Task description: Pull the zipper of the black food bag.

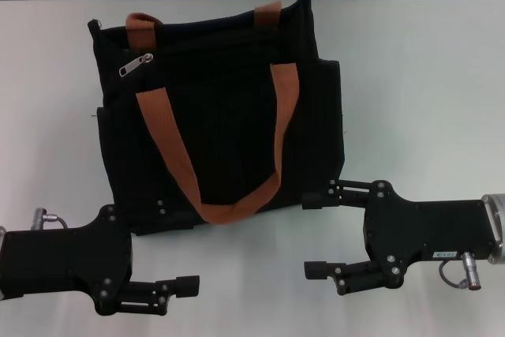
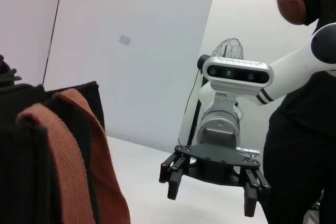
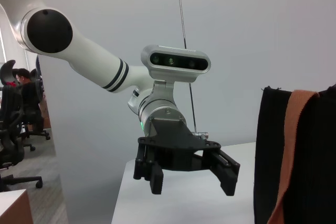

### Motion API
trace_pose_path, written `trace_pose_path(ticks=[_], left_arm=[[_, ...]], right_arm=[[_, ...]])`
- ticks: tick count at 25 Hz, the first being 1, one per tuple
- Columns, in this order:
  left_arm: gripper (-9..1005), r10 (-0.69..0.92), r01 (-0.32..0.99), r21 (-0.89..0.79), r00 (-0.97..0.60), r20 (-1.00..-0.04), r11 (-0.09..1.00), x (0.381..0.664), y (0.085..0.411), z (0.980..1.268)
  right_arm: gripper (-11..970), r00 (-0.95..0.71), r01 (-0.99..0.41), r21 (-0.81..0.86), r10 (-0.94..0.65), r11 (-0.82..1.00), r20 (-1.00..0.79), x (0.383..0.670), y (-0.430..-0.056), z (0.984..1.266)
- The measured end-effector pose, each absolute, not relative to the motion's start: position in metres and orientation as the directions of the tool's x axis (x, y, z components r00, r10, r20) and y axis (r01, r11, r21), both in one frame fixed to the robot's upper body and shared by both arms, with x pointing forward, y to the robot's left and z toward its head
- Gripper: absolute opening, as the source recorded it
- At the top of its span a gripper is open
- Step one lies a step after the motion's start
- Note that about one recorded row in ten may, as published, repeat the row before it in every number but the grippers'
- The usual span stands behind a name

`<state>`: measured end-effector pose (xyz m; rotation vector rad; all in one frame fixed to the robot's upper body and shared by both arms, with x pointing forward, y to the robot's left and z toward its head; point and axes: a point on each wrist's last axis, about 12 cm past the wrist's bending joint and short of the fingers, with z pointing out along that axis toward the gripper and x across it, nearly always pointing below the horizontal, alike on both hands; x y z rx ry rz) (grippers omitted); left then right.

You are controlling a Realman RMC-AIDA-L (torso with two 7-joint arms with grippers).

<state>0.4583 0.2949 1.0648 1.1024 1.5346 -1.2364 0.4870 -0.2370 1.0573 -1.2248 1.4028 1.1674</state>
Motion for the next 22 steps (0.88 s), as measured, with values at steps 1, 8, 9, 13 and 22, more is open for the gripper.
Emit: trace_pose_path(ticks=[1,8,9,13,22], left_arm=[[828,0.119,0.965,-0.231,-0.245,-0.962,0.12,0.458,0.295,1.065],[823,0.117,0.966,-0.23,-0.244,-0.963,0.12,0.458,0.295,1.065],[822,0.117,0.966,-0.23,-0.244,-0.963,0.12,0.458,0.295,1.065],[819,0.113,0.966,-0.229,-0.243,-0.963,0.121,0.458,0.295,1.065],[812,-0.074,0.978,-0.106,-0.094,-0.993,0.178,0.462,0.294,1.082]], right_arm=[[834,-0.094,-0.994,0.087,-0.134,0.06,-0.986,0.487,-0.237,1.057],[835,-0.094,-0.994,0.087,-0.134,0.059,-0.986,0.487,-0.237,1.057],[835,-0.094,-0.994,0.087,-0.134,0.059,-0.986,0.487,-0.237,1.057],[835,-0.094,-0.994,0.087,-0.133,0.059,-0.987,0.487,-0.237,1.057],[834,-0.1,-0.994,0.092,-0.128,0.067,-0.987,0.486,-0.239,1.057]])
